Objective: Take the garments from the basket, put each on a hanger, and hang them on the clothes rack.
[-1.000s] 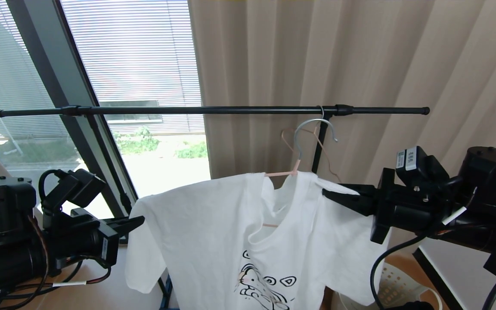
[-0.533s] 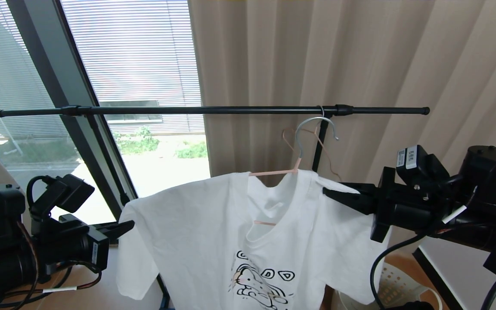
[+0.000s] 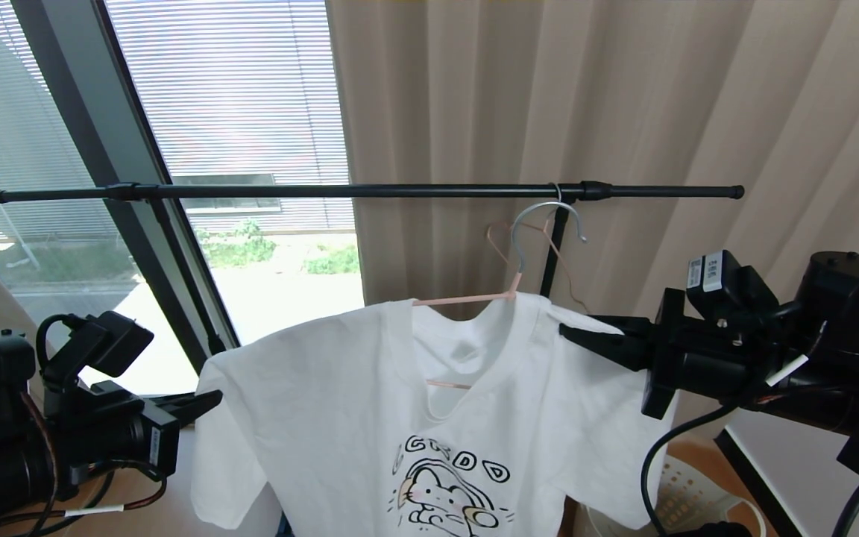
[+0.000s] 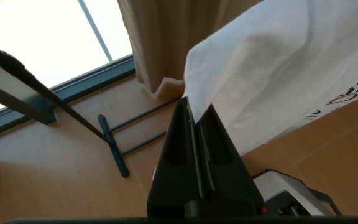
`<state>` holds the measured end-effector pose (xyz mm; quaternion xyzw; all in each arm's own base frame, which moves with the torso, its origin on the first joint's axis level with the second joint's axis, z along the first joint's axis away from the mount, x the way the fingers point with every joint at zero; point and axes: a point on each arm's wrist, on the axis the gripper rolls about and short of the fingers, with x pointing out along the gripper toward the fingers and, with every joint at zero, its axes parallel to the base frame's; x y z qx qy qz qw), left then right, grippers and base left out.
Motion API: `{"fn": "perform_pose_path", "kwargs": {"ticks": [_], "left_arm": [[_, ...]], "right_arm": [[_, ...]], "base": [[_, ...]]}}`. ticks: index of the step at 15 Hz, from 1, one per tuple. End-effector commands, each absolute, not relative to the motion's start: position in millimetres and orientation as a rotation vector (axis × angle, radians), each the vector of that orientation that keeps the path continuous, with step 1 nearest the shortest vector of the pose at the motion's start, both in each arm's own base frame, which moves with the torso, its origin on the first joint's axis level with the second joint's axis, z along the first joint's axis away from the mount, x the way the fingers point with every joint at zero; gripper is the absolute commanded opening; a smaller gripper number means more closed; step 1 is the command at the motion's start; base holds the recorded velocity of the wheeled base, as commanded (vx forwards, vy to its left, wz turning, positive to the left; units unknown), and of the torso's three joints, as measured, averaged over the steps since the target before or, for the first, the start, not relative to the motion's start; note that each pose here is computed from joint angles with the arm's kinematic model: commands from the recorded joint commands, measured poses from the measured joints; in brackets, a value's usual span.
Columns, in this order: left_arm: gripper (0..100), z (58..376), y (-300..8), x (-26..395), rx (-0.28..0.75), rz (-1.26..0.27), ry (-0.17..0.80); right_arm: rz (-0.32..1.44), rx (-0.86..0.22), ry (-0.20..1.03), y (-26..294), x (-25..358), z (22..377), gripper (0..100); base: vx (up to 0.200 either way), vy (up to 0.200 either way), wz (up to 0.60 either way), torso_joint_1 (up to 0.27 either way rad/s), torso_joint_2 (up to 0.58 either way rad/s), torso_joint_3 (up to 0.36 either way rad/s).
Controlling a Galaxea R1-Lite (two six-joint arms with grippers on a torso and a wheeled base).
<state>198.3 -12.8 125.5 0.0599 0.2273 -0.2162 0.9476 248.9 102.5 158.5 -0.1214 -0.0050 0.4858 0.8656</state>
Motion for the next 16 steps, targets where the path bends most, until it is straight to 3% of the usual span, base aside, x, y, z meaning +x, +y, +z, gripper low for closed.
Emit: {"fn": "perform_pose_path", "kwargs": {"ticks": [1,7,8,12,16], "left_arm": [[0,123,-12,197,0.118,-0.439,0.475],[0,122,-13,196,0.117,-0.443,0.478],[100,122,-13,196,0.117,-0.443,0.478],[100,130,-13,183,0.096,-0.530,0.423],[100,170,-14,176,0.104,-0.601,0.300]], "right_arm": [[1.017,-0.255,-0.014,103,249,159,0],[1.018,-0.254,-0.009,103,250,158,0],[1.018,-0.254,-0.009,103,250,158,0],[1.018,-0.254,0.000,103,251,155,0],[1.025,-0.254,0.018,105,252,150,0]], "base": [[0.000,0.000,0.00,0.000,0.00,0.000],[0.000,0.000,0.00,0.000,0.00,0.000],[0.000,0.000,0.00,0.000,0.00,0.000],[0.000,0.000,0.00,0.000,0.00,0.000],[0.000,0.000,0.00,0.000,0.00,0.000]]}}
